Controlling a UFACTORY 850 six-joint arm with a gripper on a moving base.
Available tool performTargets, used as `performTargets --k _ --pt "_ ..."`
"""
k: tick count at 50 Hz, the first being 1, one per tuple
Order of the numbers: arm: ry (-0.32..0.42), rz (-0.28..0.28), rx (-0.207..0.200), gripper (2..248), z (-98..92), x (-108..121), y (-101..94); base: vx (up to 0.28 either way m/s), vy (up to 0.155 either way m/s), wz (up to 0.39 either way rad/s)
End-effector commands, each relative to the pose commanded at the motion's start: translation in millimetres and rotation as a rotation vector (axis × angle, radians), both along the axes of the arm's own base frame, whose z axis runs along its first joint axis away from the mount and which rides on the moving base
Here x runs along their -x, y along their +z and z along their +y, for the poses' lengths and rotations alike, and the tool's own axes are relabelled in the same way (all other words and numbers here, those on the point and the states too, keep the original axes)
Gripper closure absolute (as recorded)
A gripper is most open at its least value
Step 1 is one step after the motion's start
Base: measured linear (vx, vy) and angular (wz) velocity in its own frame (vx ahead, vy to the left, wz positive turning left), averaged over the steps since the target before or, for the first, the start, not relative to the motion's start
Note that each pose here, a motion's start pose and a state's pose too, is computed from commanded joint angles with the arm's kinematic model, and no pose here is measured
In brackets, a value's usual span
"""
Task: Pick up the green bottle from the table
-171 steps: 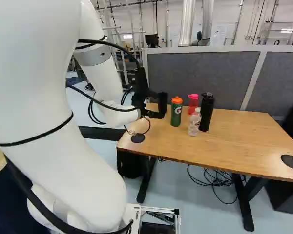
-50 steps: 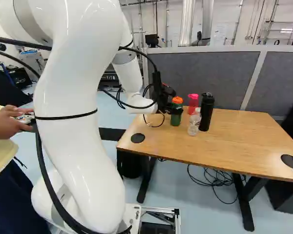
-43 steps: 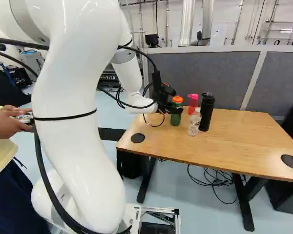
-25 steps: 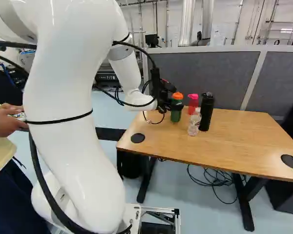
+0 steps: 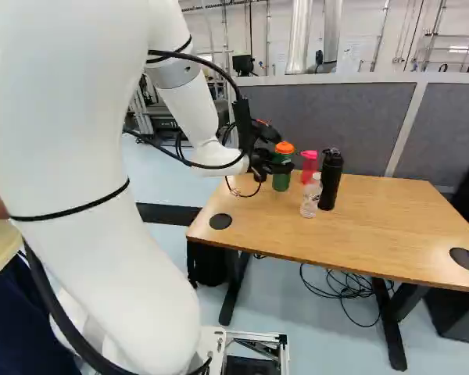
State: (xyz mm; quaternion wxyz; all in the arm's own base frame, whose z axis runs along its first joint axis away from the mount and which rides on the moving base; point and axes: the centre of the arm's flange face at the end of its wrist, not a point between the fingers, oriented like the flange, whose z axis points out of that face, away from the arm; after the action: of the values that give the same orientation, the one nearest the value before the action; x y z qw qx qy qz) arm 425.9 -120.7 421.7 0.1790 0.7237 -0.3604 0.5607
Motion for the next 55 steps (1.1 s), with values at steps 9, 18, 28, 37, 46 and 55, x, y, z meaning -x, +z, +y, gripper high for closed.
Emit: performTargets --k 9,18,28,37,46,55 --pt "0.005 -0.018 0.003 131 5.6 20.6 8.8 0.0 0.0 0.0" --pt "0.014 -0.022 0.003 131 12.3 40.9 10.3 0.0 0.0 0.0" --pt "0.025 -0.024 0.004 131 20.2 63.7 9.5 0.0 0.0 0.0" --pt "0.037 -0.028 0.004 131 26.6 79.6 8.5 0.0 0.0 0.0" --pt "0.039 -0.028 0.004 131 27.5 81.7 8.3 0.0 0.0 0.0" --pt "0.047 -0.027 0.007 131 28.5 82.2 7.7 0.0 0.0 0.0"
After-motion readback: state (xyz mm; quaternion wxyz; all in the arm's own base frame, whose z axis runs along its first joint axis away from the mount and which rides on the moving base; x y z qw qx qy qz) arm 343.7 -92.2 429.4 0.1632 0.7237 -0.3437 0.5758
